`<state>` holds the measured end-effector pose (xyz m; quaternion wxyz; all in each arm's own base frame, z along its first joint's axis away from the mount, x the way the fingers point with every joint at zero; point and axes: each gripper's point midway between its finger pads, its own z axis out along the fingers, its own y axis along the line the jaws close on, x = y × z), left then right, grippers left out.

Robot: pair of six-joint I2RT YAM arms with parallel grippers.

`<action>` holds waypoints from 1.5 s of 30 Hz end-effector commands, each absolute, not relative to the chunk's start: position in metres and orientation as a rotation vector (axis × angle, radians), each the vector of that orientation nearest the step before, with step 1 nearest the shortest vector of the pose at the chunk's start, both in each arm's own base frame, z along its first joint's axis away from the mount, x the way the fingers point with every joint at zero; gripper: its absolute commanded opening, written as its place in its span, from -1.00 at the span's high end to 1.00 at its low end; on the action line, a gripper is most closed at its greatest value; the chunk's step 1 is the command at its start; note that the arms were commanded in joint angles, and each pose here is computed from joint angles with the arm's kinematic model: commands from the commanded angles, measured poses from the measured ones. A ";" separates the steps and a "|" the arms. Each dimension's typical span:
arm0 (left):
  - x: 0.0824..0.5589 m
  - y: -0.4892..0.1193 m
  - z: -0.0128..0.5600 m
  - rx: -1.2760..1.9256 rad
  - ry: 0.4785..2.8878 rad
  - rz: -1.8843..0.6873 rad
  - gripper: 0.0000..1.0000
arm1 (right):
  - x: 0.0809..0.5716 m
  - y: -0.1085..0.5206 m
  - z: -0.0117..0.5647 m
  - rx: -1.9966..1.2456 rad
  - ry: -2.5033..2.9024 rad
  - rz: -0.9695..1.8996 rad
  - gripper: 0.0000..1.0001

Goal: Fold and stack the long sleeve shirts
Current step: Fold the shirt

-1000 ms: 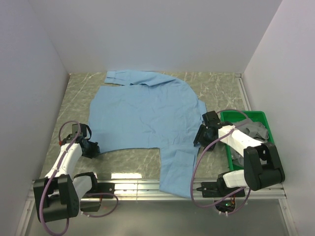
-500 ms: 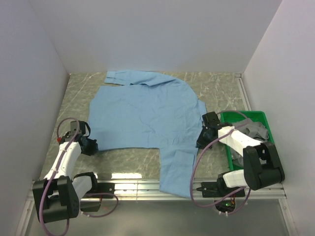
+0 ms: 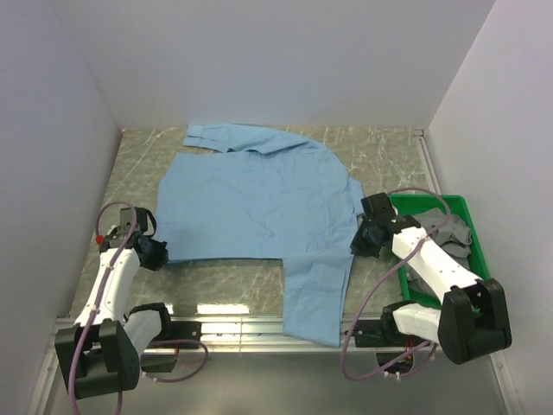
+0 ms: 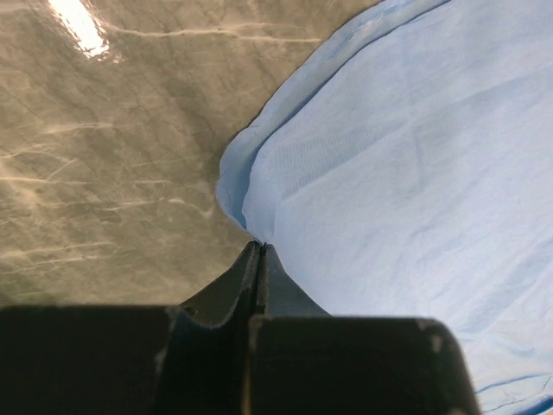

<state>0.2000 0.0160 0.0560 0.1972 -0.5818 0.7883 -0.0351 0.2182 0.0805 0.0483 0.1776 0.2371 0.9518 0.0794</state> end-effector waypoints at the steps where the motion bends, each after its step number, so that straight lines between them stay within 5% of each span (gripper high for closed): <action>1: 0.210 0.035 0.080 -1.567 2.140 -0.014 0.95 | 0.233 0.065 0.077 0.639 2.610 0.129 1.00; 11: 0.236 0.063 0.128 -1.432 2.044 0.096 0.98 | 0.260 0.064 0.107 0.605 2.538 0.110 1.00; 27: 0.315 0.070 0.112 -1.269 2.192 0.121 0.88 | 0.321 0.070 0.108 0.598 2.520 0.047 1.00; 45: 0.350 0.061 0.072 -1.259 2.269 0.102 0.45 | 0.371 0.080 0.084 0.589 2.533 0.001 0.74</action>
